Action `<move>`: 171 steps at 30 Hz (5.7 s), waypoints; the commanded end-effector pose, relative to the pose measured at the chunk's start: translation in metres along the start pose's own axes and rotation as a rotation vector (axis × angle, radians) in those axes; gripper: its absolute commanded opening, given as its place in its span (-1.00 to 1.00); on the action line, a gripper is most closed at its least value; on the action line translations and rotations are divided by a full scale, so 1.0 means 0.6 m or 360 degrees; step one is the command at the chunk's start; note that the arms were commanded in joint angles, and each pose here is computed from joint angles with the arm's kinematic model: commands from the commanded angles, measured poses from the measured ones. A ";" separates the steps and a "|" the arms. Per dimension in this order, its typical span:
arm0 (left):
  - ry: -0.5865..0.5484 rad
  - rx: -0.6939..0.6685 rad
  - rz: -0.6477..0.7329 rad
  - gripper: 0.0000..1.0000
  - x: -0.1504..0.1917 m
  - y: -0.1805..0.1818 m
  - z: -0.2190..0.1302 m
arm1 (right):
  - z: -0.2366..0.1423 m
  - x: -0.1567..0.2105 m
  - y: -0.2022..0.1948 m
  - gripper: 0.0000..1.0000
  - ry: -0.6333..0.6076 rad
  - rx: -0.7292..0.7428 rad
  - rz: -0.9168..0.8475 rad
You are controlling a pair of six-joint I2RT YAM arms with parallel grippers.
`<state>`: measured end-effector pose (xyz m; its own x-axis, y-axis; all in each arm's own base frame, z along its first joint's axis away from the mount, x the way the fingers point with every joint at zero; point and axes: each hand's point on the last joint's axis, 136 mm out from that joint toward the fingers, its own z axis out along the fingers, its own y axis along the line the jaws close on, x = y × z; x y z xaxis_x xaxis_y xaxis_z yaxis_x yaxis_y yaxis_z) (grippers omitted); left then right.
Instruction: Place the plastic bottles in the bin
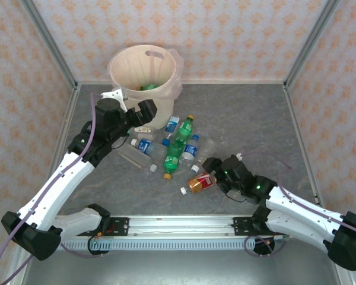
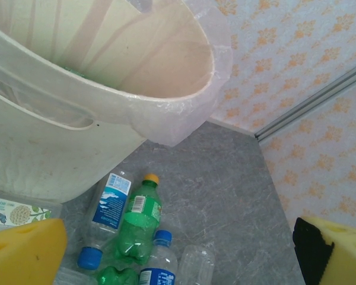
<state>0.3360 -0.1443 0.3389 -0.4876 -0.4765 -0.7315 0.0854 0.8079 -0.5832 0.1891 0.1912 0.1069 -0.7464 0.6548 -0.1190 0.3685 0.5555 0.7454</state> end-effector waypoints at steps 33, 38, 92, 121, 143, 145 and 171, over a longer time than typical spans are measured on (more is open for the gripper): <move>0.0025 0.0015 0.0030 0.98 0.010 -0.010 -0.019 | 0.060 0.053 -0.050 0.60 0.0200 0.0059 0.0198; 0.0020 0.0009 0.0036 0.98 0.009 -0.009 -0.020 | 0.066 0.054 -0.045 0.60 0.0208 0.0061 0.0185; 0.0039 -0.0042 0.0116 0.98 0.034 0.020 -0.030 | 0.062 0.141 0.017 1.00 0.0418 -0.0010 0.0328; 0.0000 -0.0064 0.0120 0.98 0.014 0.015 -0.046 | 0.128 0.085 0.005 0.51 0.0173 0.0140 0.0254; -0.0091 -0.0102 0.0149 0.98 -0.020 0.006 -0.043 | 0.004 -0.011 0.131 0.21 -0.0211 -0.0045 0.0035; -0.0125 -0.0111 0.0148 0.98 -0.029 0.005 -0.045 | -0.019 -0.033 0.164 0.19 -0.0285 -0.0095 -0.0021; -0.0486 -0.0358 0.0050 0.98 -0.108 0.043 -0.158 | -0.062 -0.245 0.686 0.21 -0.0889 -0.0373 -0.0915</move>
<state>0.2968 -0.0673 0.4008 -0.2145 -0.4975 -0.8405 -0.0874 0.8669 -0.4908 0.4183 0.2992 0.4554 -0.3894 0.5712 -0.7225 -0.1391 0.7390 0.6592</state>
